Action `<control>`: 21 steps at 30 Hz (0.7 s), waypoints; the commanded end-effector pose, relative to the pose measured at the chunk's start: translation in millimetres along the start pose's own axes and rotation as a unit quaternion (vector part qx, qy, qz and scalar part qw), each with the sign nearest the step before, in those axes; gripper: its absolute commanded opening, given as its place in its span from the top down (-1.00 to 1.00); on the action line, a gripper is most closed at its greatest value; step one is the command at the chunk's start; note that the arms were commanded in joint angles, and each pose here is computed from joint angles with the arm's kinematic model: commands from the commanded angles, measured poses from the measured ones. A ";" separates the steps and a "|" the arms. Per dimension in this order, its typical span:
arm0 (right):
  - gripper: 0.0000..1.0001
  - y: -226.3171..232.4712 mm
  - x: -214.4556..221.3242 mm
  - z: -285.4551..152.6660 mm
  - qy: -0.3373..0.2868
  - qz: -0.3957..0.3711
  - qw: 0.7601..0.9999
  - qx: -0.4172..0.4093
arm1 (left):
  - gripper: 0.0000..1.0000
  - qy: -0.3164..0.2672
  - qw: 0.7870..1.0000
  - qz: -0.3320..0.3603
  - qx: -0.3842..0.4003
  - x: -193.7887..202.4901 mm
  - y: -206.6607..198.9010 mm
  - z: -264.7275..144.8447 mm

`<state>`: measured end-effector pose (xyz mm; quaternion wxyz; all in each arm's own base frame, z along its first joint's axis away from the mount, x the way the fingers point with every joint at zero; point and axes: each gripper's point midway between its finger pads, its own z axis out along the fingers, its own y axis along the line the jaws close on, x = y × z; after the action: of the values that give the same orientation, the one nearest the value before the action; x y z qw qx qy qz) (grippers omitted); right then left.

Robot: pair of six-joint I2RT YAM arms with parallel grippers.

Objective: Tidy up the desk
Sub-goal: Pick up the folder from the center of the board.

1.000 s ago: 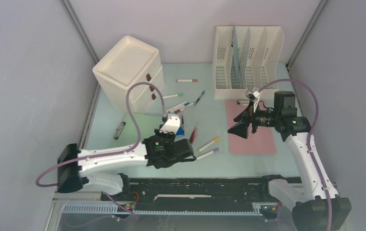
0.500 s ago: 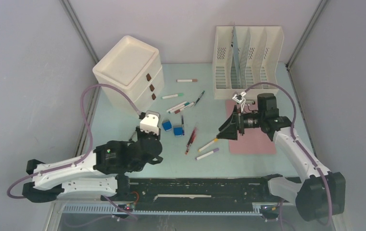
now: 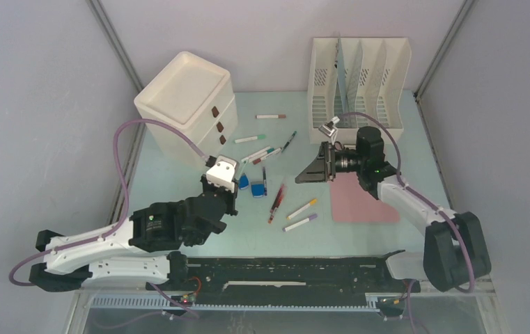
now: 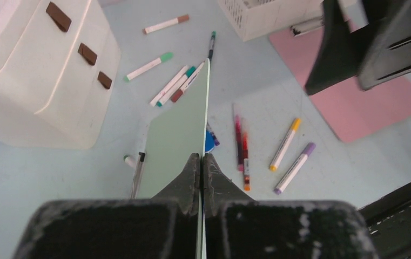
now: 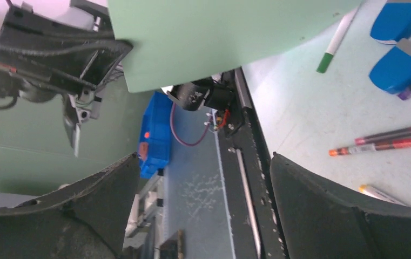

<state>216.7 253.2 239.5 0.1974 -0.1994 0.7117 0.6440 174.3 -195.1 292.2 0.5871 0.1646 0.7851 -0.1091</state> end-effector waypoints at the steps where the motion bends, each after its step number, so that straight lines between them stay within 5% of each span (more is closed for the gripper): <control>1: -0.94 15.9 -26.7 27.4 -0.016 0.041 0.999 -0.028 | 1.00 -0.060 0.997 -0.031 0.031 -27.9 -10.6 -1.2; 12: -0.95 -15.1 -61.8 74.0 -0.045 0.158 0.986 0.021 | 1.00 -0.051 0.995 -0.038 0.078 -2.4 -29.5 4.2; 21: -0.91 -51.0 -19.7 110.9 0.019 0.232 0.971 0.064 | 1.00 -0.046 0.992 -0.046 0.105 8.8 -41.0 5.8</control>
<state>273.3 342.6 212.2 0.0768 -0.0342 0.7654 0.6380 165.7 -224.6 269.7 0.5924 0.1940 0.7597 -0.1853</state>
